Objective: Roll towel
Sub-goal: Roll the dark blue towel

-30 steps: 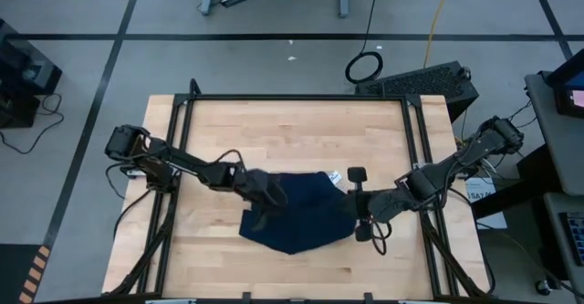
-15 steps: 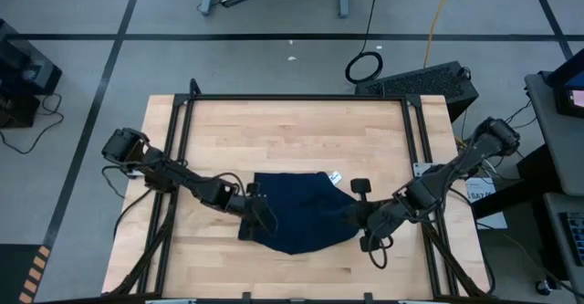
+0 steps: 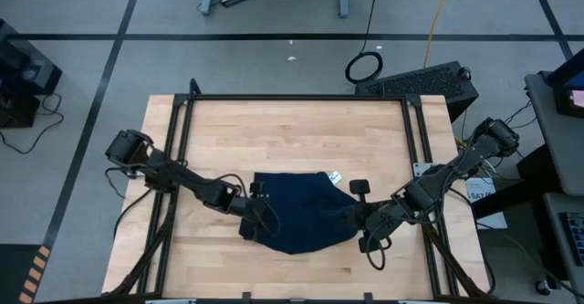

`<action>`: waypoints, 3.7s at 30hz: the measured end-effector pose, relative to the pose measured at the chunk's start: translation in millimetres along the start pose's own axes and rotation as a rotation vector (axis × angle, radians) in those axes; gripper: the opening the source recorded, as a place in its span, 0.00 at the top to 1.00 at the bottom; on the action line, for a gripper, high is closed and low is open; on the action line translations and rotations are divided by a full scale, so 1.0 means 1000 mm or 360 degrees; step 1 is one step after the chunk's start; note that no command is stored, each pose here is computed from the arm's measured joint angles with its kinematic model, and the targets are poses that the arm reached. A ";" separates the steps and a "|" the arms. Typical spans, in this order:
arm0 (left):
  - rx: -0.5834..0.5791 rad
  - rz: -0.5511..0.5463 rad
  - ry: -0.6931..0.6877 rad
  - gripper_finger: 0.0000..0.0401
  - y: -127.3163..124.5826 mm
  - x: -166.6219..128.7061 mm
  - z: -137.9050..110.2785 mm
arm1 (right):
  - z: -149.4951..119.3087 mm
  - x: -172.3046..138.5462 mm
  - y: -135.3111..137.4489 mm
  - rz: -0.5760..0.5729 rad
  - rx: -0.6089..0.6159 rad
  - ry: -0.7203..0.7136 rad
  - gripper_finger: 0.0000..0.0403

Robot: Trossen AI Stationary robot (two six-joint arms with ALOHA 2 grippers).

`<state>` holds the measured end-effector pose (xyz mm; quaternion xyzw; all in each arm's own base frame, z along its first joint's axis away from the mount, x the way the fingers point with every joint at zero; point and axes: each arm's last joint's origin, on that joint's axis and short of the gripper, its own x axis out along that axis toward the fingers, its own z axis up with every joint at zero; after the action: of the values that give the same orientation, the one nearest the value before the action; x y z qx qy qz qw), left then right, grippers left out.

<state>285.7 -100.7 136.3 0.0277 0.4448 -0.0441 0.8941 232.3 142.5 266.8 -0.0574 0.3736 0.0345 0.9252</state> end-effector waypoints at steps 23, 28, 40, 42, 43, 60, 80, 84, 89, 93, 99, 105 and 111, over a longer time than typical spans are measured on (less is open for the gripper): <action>-0.0001 0.0332 -0.0062 0.81 0.032 -0.038 0.011 | 0.006 0.002 -0.023 -0.0659 -0.0109 -0.0127 1.00; -0.0018 0.0063 -0.0108 0.66 0.015 -0.036 0.013 | 0.005 0.006 -0.022 -0.0542 0.0030 -0.0108 1.00; -0.0070 0.0256 0.0160 0.59 -0.013 -0.064 -0.016 | -0.004 0.019 -0.004 -0.0428 -0.0051 -0.0004 1.00; -0.0054 0.0292 0.0178 0.59 -0.016 -0.072 -0.020 | -0.005 0.019 -0.003 -0.0419 -0.0055 0.0006 1.00; -0.0060 0.0345 0.0177 0.59 -0.016 -0.075 -0.022 | -0.004 0.019 -0.003 -0.0411 -0.0050 0.0002 1.00; -0.0089 0.0661 0.0196 0.59 0.007 -0.059 -0.063 | -0.005 0.018 -0.002 -0.0391 -0.0061 0.0016 1.00; 0.0049 0.0582 -0.0064 0.97 0.007 -0.048 -0.061 | -0.006 0.018 -0.002 -0.0396 -0.0031 0.0026 1.00; 0.0046 0.0621 -0.0091 0.97 0.008 -0.051 -0.060 | -0.008 0.018 -0.003 -0.0416 -0.0047 0.0050 1.00; 0.0011 0.0624 -0.0214 0.99 0.007 -0.066 -0.054 | -0.008 0.017 -0.001 -0.0395 0.0041 0.0031 1.00; 0.0003 0.0547 -0.0332 0.99 0.001 -0.082 -0.050 | -0.011 0.013 0.010 -0.0305 0.0107 0.0028 0.99; 0.0055 0.0241 -0.0424 0.99 -0.018 -0.095 -0.049 | -0.021 0.016 0.034 -0.0134 0.0058 0.0108 0.98; 0.0112 0.0052 -0.0379 0.99 -0.039 -0.090 -0.056 | -0.041 0.045 0.067 0.0014 -0.0055 0.0262 0.95; 0.0151 -0.0020 -0.0265 0.99 -0.054 -0.079 -0.068 | -0.063 0.066 0.093 0.0128 0.0228 0.0445 0.88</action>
<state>178.3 -144.3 158.0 0.0636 0.3665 -0.0728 0.9254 226.4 227.4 168.9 0.0193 0.5022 0.0364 0.8638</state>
